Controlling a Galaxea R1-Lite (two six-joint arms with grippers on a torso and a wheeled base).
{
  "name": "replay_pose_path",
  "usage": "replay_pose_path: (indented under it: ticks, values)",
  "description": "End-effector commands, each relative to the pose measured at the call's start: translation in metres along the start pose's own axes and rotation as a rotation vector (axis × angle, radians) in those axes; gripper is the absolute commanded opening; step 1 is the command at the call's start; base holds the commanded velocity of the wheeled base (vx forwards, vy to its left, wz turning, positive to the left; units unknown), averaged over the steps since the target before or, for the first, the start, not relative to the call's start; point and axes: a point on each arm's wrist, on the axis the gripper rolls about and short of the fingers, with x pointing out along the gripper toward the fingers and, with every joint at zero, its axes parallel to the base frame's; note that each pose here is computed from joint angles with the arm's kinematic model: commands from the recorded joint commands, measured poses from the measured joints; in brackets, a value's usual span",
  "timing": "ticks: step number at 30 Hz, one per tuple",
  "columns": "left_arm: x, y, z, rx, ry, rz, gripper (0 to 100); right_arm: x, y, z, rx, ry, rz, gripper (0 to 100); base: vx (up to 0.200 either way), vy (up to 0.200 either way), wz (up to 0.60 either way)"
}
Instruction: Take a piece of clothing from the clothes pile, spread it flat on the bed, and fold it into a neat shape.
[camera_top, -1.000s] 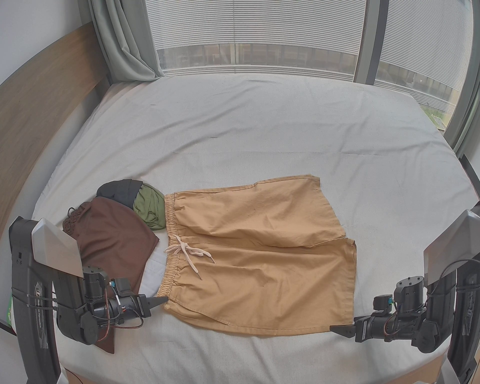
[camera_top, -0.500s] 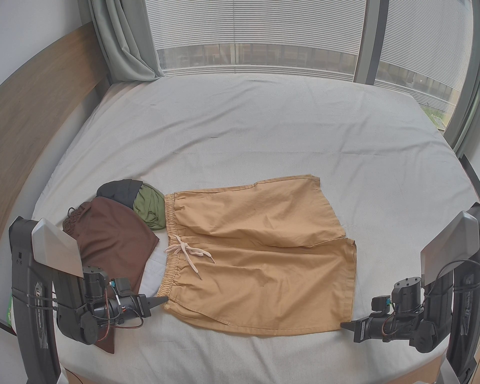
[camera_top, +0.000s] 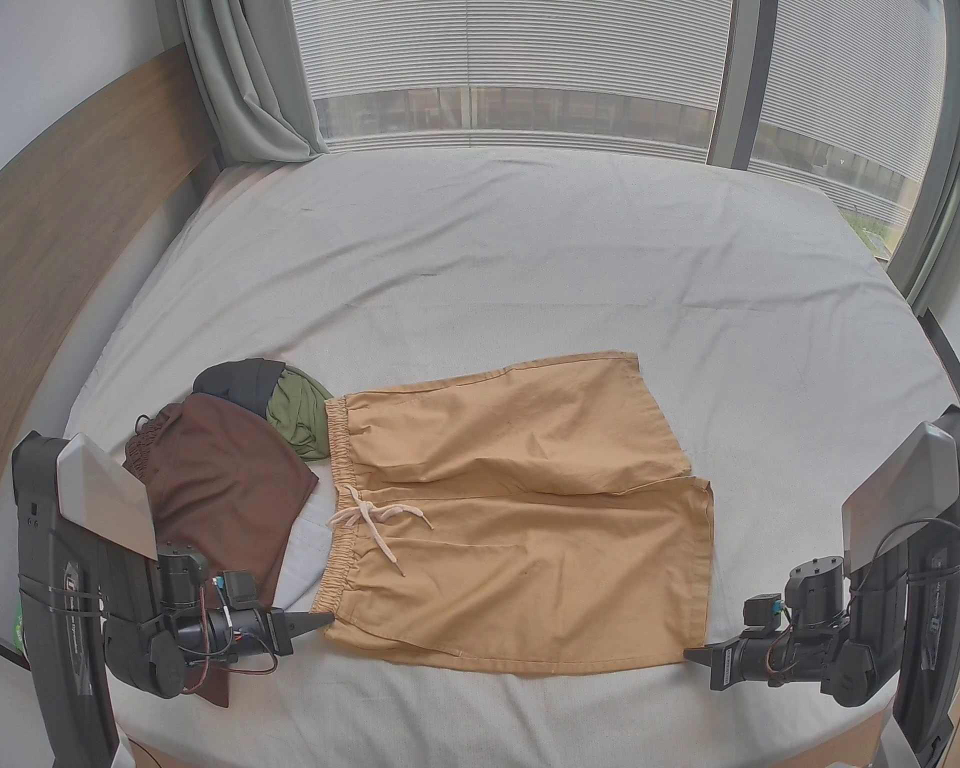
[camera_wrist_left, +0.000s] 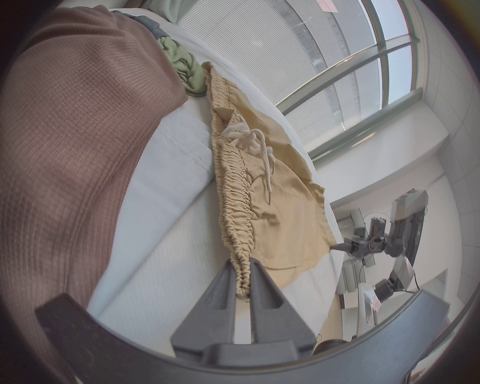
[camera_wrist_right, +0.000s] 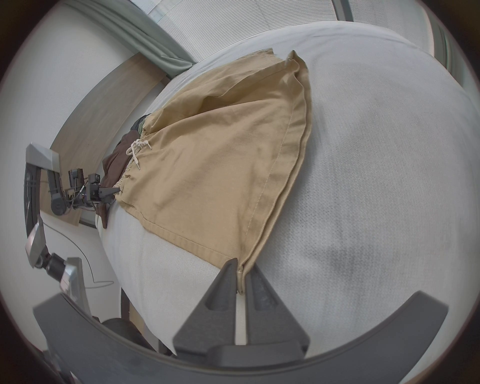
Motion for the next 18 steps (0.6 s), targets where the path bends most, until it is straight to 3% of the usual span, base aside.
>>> replay_pose_path:
  ticks: [1,6,18]
  values:
    - [-0.012,0.000,-0.007,-0.001,0.019,-0.005,0,-0.004,-0.003,-0.003,-0.026,0.014,-0.010,0,0.000,0.000,0.00]
    - [-0.017,0.000,-0.009,0.022,0.024,-0.006,0,-0.004,-0.004,-0.003,-0.056,0.016,-0.013,0,0.000,0.000,0.00]
    - [-0.022,-0.001,-0.012,0.022,0.029,-0.001,0,-0.024,0.005,-0.007,-0.089,0.134,0.037,0,0.000,0.000,0.00]
